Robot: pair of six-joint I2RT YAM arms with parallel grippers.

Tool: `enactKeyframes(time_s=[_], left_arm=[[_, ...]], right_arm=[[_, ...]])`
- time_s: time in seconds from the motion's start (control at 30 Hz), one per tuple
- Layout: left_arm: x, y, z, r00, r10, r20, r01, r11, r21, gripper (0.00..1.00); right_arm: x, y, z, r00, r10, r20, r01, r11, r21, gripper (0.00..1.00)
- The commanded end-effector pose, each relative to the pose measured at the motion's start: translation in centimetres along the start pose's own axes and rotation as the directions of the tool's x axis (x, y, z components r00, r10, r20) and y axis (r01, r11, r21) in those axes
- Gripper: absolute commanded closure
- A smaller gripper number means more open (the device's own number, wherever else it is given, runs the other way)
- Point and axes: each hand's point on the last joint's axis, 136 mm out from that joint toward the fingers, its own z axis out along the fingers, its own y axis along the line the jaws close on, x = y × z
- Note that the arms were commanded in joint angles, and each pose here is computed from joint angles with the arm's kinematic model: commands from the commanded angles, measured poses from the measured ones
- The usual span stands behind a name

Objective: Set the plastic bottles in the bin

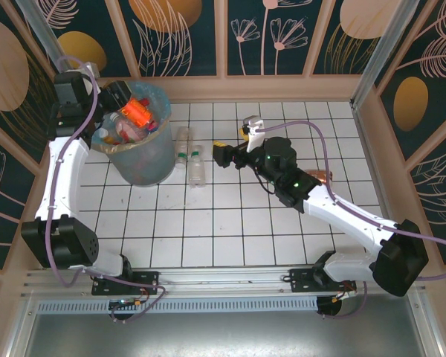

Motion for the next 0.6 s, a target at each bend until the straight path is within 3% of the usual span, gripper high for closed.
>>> enactKeyframes(time_s=[0.0, 0.2, 0.3, 0.57], left_arm=[[-1.0, 1.3, -1.5, 0.998, 0.021, 0.051, -0.017, 0.996, -0.084, 0.33], [-2.3, 2.9, -2.7, 0.993, 0.050, 0.106, -0.031, 0.984, -0.177, 0.33], [-3.0, 3.3, -3.6, 0.988, 0.071, 0.134, -0.040, 0.976, -0.215, 0.24], [-3.3, 3.7, -4.3, 0.983, 0.104, 0.150, -0.065, 0.968, -0.243, 0.25]], right_arm=[[-1.3, 0.5, 0.1, 0.999, -0.014, 0.035, 0.014, 1.000, -0.001, 0.01], [-1.2, 0.6, 0.2, 0.999, -0.019, 0.028, 0.019, 1.000, -0.001, 0.01], [-1.1, 0.6, 0.2, 0.999, -0.020, 0.026, 0.019, 1.000, 0.003, 0.01], [-1.0, 0.7, 0.7, 1.000, -0.018, 0.016, 0.018, 1.000, -0.001, 0.01]])
